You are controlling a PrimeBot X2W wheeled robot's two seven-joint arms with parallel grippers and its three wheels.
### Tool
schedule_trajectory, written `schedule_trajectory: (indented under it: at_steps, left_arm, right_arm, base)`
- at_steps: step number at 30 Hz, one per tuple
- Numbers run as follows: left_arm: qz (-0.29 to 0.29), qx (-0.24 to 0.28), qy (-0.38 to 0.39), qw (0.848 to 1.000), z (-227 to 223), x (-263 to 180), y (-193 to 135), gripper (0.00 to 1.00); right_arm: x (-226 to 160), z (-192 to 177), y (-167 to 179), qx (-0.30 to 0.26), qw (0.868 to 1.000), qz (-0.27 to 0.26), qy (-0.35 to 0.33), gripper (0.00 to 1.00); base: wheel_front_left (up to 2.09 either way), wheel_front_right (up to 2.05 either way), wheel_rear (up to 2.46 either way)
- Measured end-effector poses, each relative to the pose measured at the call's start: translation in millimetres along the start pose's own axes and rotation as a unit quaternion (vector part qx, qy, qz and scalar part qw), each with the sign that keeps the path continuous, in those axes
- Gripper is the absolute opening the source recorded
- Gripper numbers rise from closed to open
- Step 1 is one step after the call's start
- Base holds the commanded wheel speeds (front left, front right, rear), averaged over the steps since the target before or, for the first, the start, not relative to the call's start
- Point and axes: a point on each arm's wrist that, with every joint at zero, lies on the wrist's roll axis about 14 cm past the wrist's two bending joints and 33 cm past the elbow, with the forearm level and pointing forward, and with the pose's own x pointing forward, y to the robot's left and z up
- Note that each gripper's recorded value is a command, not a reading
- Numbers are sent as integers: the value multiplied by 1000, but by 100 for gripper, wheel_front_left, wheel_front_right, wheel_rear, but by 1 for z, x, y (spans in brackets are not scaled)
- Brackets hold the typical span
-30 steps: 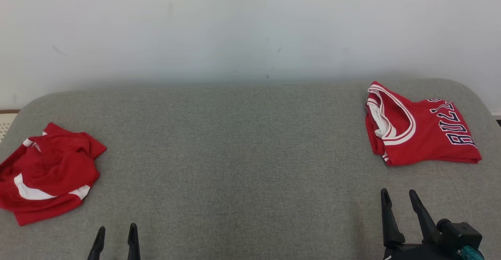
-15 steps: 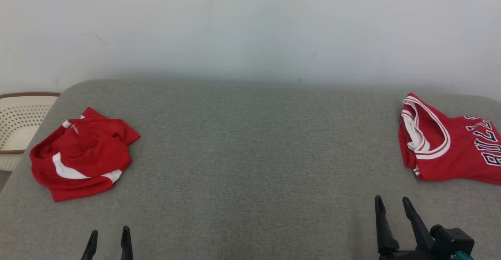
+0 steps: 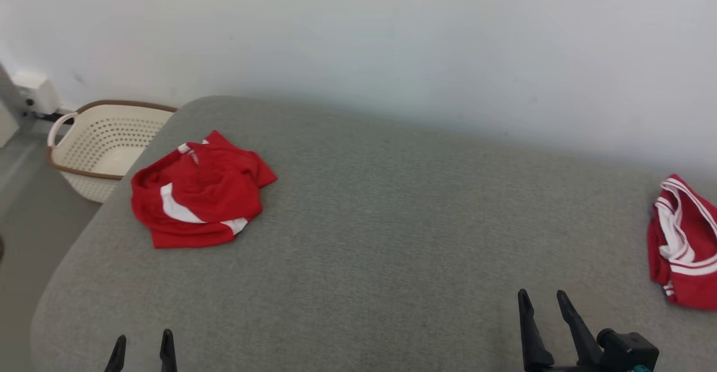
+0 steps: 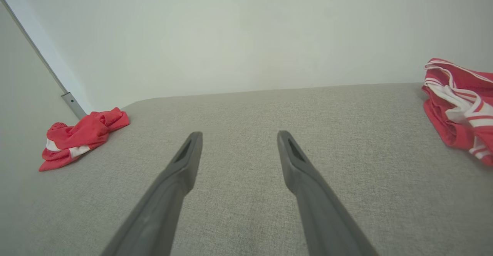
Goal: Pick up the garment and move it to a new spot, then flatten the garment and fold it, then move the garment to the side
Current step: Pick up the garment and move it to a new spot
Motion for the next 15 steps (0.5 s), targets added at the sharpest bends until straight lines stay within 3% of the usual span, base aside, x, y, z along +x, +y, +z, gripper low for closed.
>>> schedule_trajectory:
  at_steps: [15]
  left_arm:
    - [59, 11, -8, 998, 12, -28, 41, 100]
  right_arm:
    - [18, -5, 46, 5, 998, 70, 6, 100]
  base:
    - [0, 0, 0]
